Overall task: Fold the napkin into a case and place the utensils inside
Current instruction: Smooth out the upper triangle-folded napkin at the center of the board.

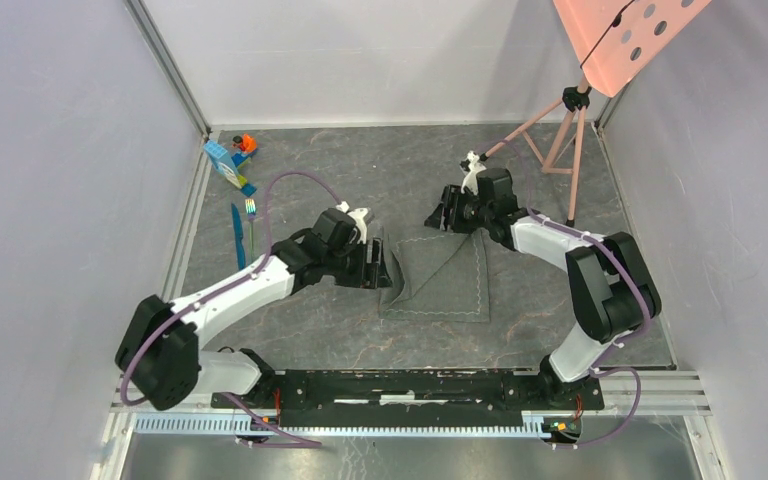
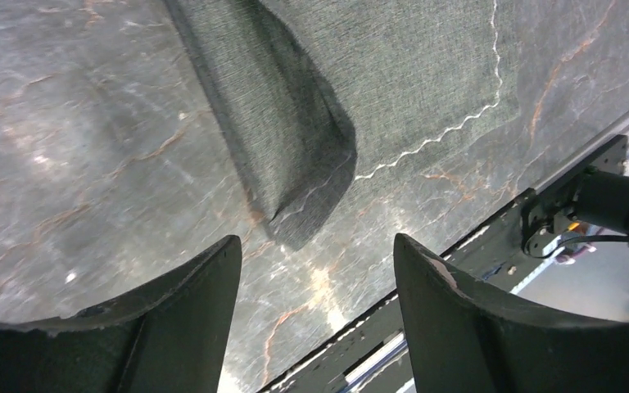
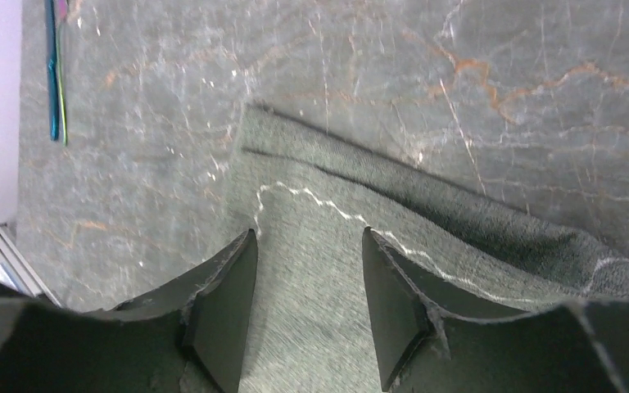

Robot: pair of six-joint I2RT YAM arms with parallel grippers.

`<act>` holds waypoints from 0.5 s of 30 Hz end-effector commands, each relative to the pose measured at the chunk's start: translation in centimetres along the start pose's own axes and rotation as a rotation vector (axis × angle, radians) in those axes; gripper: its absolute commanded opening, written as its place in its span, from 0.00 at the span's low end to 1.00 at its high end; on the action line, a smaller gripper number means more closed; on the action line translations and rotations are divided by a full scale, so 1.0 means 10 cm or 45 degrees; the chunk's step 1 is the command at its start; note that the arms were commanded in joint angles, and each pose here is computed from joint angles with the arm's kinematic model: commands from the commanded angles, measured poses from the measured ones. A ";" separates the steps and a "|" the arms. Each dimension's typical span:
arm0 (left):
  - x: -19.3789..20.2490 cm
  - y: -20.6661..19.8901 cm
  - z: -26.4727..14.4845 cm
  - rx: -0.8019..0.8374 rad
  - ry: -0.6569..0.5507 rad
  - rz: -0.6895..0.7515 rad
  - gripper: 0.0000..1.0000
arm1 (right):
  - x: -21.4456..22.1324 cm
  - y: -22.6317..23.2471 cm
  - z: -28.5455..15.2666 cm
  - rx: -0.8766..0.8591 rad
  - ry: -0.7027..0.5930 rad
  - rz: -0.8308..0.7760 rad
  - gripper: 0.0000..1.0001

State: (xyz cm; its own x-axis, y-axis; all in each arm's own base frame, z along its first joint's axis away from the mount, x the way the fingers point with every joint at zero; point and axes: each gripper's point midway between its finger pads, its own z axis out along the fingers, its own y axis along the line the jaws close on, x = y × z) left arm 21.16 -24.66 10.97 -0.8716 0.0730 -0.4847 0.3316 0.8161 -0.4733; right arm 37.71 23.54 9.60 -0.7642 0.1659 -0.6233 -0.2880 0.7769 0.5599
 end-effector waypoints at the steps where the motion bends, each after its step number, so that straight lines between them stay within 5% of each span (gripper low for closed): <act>1: -0.15 -0.24 0.21 0.156 -0.025 -0.093 0.74 | 0.07 0.00 -0.03 -0.093 0.022 -0.102 0.55; 9: 0.06 -0.23 0.62 0.162 0.129 -0.097 0.76 | 0.12 -0.41 -0.09 -0.037 0.028 -0.069 0.51; 15: 0.25 -0.11 0.73 0.084 0.185 -0.108 0.60 | 0.19 -0.79 -0.14 0.053 0.013 -0.015 0.51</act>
State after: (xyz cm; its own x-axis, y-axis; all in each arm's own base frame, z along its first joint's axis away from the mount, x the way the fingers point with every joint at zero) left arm 20.69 -28.44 4.39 -0.9416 0.1190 -0.3151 0.2807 0.7943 -0.5388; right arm 37.22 18.23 5.80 -0.7849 0.1527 -0.6005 -0.2661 0.7921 0.5493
